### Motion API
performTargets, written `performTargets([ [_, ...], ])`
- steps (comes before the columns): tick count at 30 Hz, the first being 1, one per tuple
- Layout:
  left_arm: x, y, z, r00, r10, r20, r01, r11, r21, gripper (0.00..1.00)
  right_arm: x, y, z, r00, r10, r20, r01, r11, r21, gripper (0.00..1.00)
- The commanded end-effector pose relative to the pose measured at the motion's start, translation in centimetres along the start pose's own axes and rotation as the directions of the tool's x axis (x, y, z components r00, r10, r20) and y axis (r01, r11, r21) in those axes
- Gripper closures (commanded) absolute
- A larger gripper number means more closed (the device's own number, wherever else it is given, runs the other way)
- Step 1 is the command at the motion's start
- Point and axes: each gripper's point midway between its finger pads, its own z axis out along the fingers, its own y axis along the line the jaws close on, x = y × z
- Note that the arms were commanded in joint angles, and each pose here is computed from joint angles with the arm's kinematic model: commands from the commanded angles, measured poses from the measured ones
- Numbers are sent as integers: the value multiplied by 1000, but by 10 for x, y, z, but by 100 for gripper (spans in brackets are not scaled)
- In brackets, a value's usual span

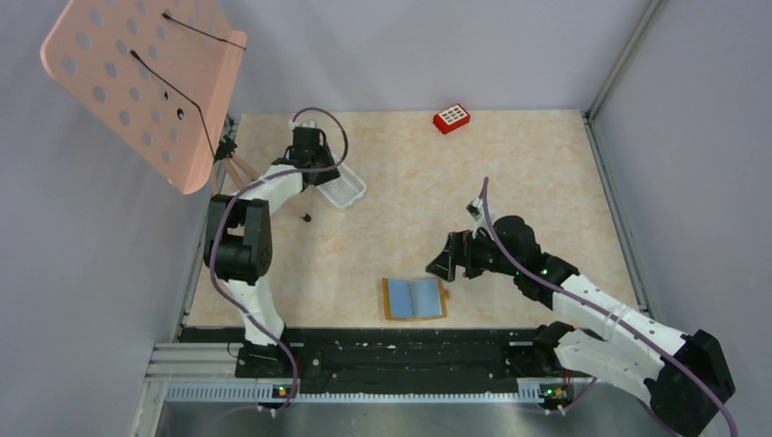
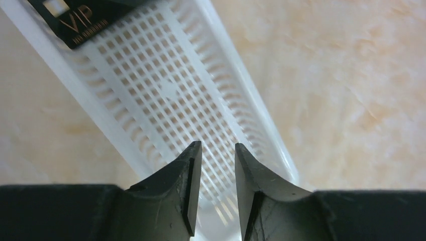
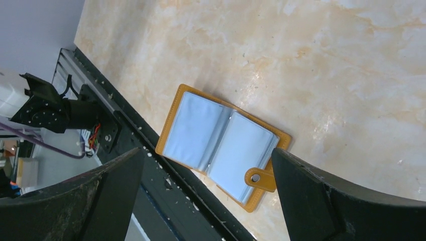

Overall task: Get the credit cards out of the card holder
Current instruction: Place the credit card in the storage box, then remove the credit card from the card holder.

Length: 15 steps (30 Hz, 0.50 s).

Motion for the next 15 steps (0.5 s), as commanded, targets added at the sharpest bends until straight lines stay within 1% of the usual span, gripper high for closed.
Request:
performTargets([
  [1,9,-45,-57,1000,6,-7,-5,985,175,62,-24,7,-8,998,5,63,-6,1000,19,4],
  [4,49,-64,-89,998,37,-59,-20,962,272,58,-19,9,-6,996,67,64,-68,998,3,6],
  [6,72,-73,-115,995,73,-74,-47,951,306,58,-16,10,-4,992,105,69,-104,994,-19,9],
  [9,115,-81,-148,983,132,-126,-81,935,345,57,-9,10,0,985,162,60,-160,986,-40,14],
  [12,154,-77,-176,972,166,-166,-94,923,372,57,1,6,6,977,208,40,-206,978,-43,20],
  [15,183,-69,-198,965,174,-195,-78,905,418,54,9,5,14,972,235,26,-234,971,-40,29],
])
